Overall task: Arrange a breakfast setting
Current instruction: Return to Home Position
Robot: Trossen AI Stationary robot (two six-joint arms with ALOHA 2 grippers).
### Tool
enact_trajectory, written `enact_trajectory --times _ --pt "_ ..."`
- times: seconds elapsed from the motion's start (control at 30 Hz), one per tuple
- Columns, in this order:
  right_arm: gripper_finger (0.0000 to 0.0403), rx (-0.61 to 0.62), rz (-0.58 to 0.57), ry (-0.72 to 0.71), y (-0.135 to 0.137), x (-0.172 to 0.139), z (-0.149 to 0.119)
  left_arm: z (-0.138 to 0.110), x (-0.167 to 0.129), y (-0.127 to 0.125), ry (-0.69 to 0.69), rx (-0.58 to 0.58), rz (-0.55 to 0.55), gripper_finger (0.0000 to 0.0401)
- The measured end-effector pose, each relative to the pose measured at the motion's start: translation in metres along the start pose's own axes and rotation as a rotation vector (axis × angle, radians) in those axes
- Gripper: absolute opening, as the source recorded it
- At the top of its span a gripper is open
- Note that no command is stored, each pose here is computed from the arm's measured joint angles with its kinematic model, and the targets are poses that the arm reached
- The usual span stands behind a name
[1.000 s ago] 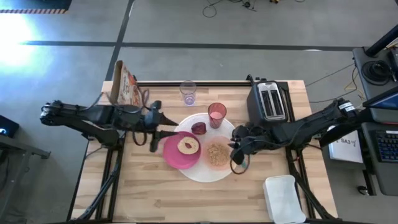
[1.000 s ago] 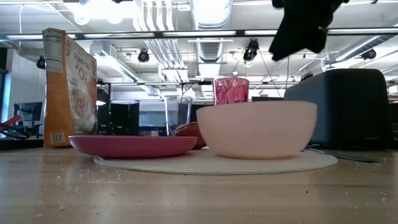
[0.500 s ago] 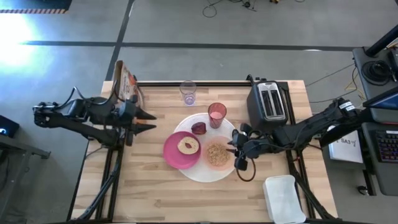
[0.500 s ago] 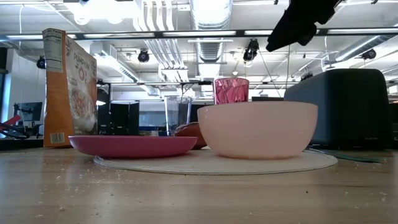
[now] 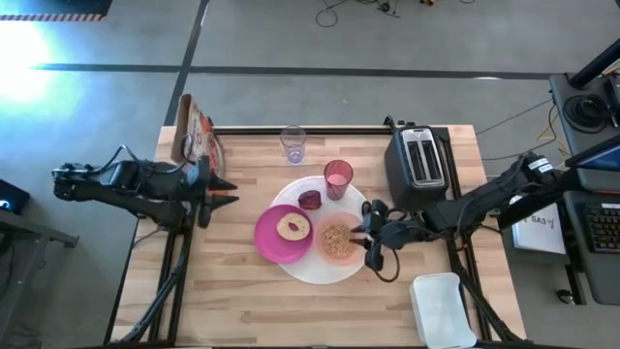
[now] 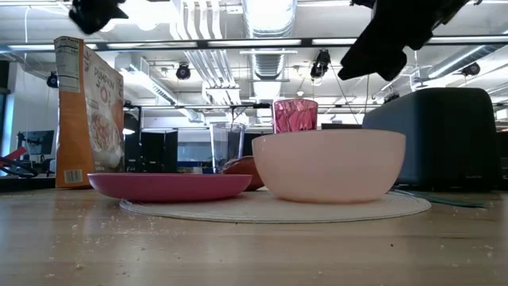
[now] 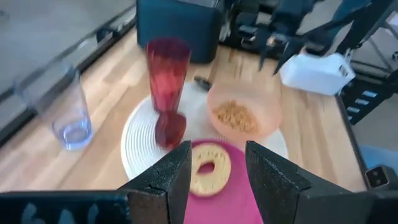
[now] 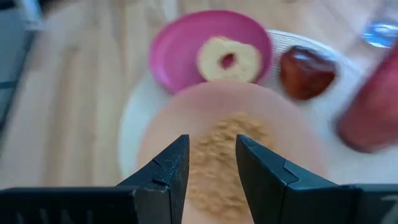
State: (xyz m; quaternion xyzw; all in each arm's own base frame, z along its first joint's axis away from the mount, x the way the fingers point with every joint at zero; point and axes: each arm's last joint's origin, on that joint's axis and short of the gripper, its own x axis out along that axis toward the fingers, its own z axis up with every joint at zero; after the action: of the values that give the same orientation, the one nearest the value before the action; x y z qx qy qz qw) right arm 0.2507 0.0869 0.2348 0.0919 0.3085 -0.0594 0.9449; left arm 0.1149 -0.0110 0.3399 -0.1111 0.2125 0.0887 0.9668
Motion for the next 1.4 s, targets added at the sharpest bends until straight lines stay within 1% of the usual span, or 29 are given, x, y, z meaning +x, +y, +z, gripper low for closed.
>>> enact_trajectory --times 0.07,0.13,0.27,0.5,0.63,0.93,1.03,1.17,1.4 --pt "0.0121 -0.001 0.041 -0.014 0.003 0.002 -0.006 -0.013 0.003 0.004 0.019 -0.023 0.007 0.0134" --pt "0.0121 -0.014 0.058 -0.018 0.006 0.002 -0.013 -0.025 0.005 0.007 0.033 -0.039 0.012 0.0134" --pt "0.0121 -0.02 0.096 -0.045 0.008 0.005 -0.029 -0.045 0.007 0.014 0.019 -0.062 0.007 0.0134" --pt "0.0121 0.028 0.206 -0.19 0.008 0.008 -0.055 -0.068 0.001 0.023 -0.044 -0.114 -0.018 0.0134" --pt "0.0121 0.043 0.249 -0.239 0.006 0.006 -0.068 -0.075 -0.004 0.027 -0.085 -0.126 -0.035 0.0134" --pt "0.0121 0.024 0.234 -0.202 -0.003 0.008 -0.087 -0.09 -0.012 0.035 -0.153 -0.133 -0.06 0.0134" --pt "0.0121 0.042 0.233 -0.194 -0.008 0.008 -0.095 -0.094 -0.015 0.037 -0.178 -0.143 -0.069 0.0134" --pt "0.0121 0.075 0.25 -0.217 -0.014 0.007 -0.105 -0.095 -0.018 0.038 -0.216 -0.172 -0.085 0.0134" --pt "0.0121 0.108 0.253 -0.234 -0.027 0.004 -0.123 -0.101 -0.015 0.039 -0.227 -0.214 -0.085 0.0134"
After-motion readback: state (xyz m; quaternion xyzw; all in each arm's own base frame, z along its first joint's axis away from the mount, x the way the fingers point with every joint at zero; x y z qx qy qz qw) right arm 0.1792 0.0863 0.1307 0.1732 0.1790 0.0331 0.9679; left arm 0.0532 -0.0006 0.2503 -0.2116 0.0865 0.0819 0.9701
